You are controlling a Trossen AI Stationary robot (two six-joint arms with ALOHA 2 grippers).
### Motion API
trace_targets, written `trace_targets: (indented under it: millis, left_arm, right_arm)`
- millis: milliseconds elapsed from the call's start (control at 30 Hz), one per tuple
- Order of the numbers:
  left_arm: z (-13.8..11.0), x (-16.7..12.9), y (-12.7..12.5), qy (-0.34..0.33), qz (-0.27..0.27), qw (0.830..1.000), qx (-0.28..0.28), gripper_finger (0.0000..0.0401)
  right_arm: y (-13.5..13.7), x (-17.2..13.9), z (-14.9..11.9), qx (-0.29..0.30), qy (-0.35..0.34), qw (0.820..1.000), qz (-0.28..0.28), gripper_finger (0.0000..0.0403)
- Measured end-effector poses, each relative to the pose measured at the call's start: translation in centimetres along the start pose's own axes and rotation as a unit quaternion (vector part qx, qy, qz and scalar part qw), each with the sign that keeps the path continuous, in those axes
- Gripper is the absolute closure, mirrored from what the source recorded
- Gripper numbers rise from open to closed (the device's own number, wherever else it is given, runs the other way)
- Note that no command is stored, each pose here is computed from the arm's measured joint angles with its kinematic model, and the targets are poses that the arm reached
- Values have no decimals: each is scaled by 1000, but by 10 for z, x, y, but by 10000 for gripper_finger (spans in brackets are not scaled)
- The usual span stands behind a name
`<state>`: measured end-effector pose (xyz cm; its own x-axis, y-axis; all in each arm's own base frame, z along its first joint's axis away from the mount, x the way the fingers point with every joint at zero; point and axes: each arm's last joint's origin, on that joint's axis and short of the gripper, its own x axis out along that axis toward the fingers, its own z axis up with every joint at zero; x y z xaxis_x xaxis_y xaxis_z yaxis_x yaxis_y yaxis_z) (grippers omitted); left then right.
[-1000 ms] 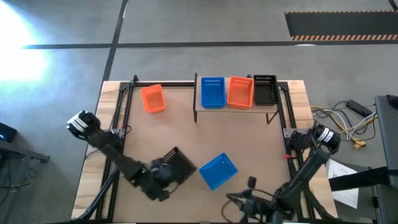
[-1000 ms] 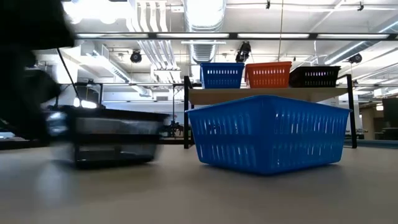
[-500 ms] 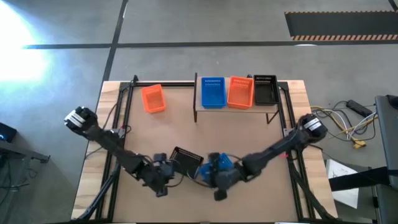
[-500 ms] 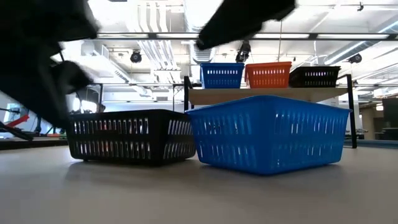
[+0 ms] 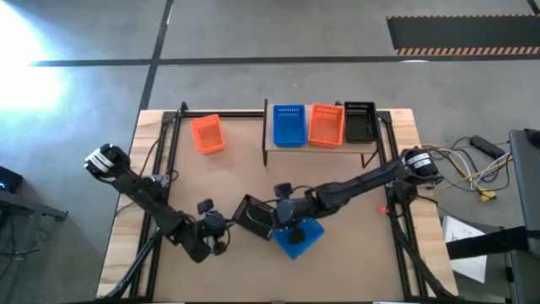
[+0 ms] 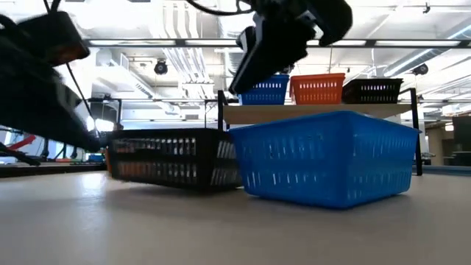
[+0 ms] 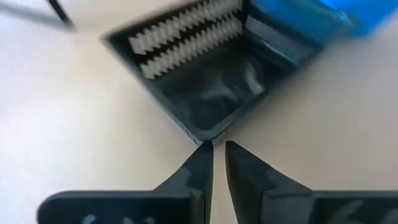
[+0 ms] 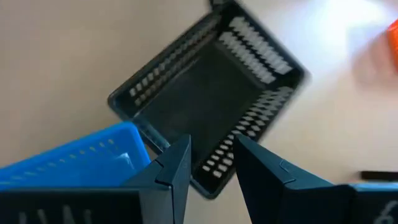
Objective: Stack baskets on shelf by color
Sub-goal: Stack the black bin on top of the black bin on the shelf
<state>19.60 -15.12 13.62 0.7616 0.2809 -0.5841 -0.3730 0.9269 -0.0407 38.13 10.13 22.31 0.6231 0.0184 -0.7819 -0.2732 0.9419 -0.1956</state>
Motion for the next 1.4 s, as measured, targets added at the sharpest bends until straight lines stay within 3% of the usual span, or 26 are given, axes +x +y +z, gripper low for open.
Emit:
trace_targets:
  millis: [167,333,467,633,800,1067,1200,1400]
  left_arm:
    - [11,16,19,-74,93,993,2,375]
    - [28,36,39,-79,152,985,2,375]
    - [42,44,48,-77,179,980,34,375]
    - [59,34,45,-92,165,980,55,375]
    - [65,18,44,-93,109,989,36,375]
    - [50,16,37,-80,78,994,20,375]
    - [42,22,33,-69,81,994,13,375]
    - [30,34,28,-59,86,994,16,375]
  right_arm:
    - [-3,0,-10,-15,45,999,13,289]
    - [0,3,-15,0,58,998,25,289]
    - [0,9,-16,6,35,999,22,289]
    - [6,28,-13,24,26,998,57,289]
    - [9,52,-11,20,41,997,67,289]
    - [10,68,7,-1,26,998,63,289]
    - [12,80,3,-26,53,996,60,291]
    - [17,87,-6,-42,90,993,58,332]
